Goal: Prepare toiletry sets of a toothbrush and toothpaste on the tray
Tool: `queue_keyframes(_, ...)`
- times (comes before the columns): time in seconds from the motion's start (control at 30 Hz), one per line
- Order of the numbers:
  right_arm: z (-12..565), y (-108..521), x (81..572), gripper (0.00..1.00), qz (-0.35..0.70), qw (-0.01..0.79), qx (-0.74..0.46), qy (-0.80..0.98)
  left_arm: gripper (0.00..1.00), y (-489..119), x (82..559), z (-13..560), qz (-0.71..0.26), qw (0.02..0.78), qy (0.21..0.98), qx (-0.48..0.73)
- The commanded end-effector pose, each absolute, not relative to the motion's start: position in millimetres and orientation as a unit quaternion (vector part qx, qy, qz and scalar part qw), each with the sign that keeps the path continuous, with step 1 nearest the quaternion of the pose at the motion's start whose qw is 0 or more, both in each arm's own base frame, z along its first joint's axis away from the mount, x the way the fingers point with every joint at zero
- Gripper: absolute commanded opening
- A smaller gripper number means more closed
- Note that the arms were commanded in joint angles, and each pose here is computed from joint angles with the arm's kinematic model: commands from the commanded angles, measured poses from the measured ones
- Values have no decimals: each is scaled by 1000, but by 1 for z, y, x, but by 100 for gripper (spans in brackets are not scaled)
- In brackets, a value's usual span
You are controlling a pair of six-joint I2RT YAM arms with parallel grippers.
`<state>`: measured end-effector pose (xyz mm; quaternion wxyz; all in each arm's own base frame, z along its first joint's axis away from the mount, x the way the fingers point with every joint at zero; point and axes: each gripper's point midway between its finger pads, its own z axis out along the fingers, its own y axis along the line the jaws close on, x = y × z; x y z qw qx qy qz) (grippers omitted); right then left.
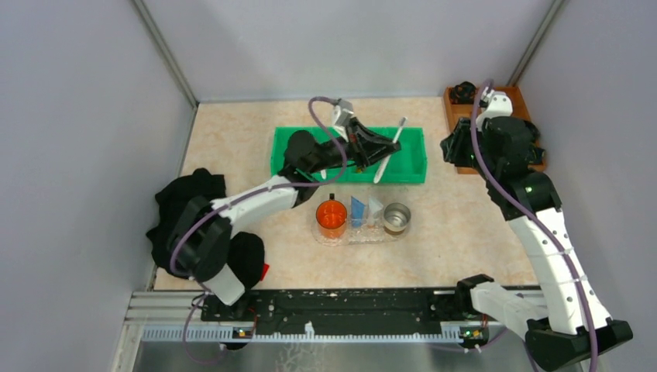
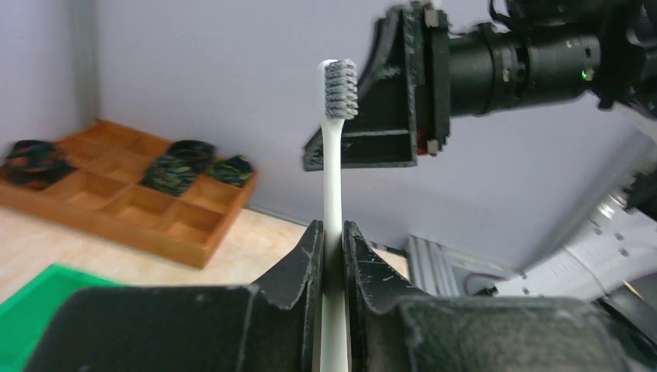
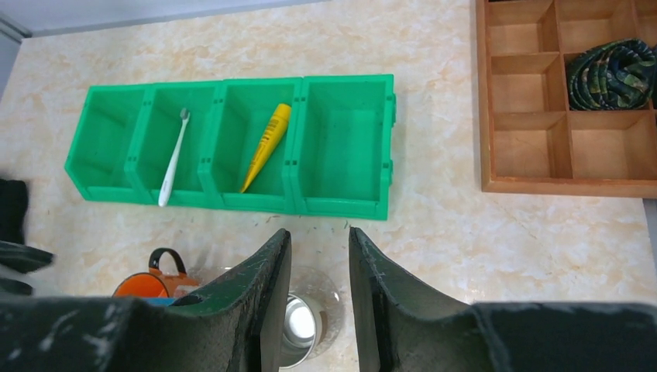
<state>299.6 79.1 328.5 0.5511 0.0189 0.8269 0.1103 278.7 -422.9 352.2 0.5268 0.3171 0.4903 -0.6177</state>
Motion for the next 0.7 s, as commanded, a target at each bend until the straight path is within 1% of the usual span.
queue_keyframes(0.0, 339, 87, 292, 33, 139, 564, 11, 814, 11, -381, 314, 311, -511, 594, 588, 200)
queue_keyframes(0.2, 337, 95, 284, 33, 163, 557, 3, 814, 10, -329, 322, 256, -427, 627, 646, 90)
queue_keyframes(0.33, 338, 94, 279, 33, 163, 555, 2, 816, 10, -307, 327, 235, -382, 643, 662, 44)
queue_keyframes(0.5, 337, 92, 273, 33, 160, 552, -1, 818, 10, -292, 328, 230, -350, 667, 656, 43)
queue_keyframes(0.67, 328, 91, 272, 33, 158, 547, 0, 822, 11, -290, 324, 237, -347, 673, 651, 56)
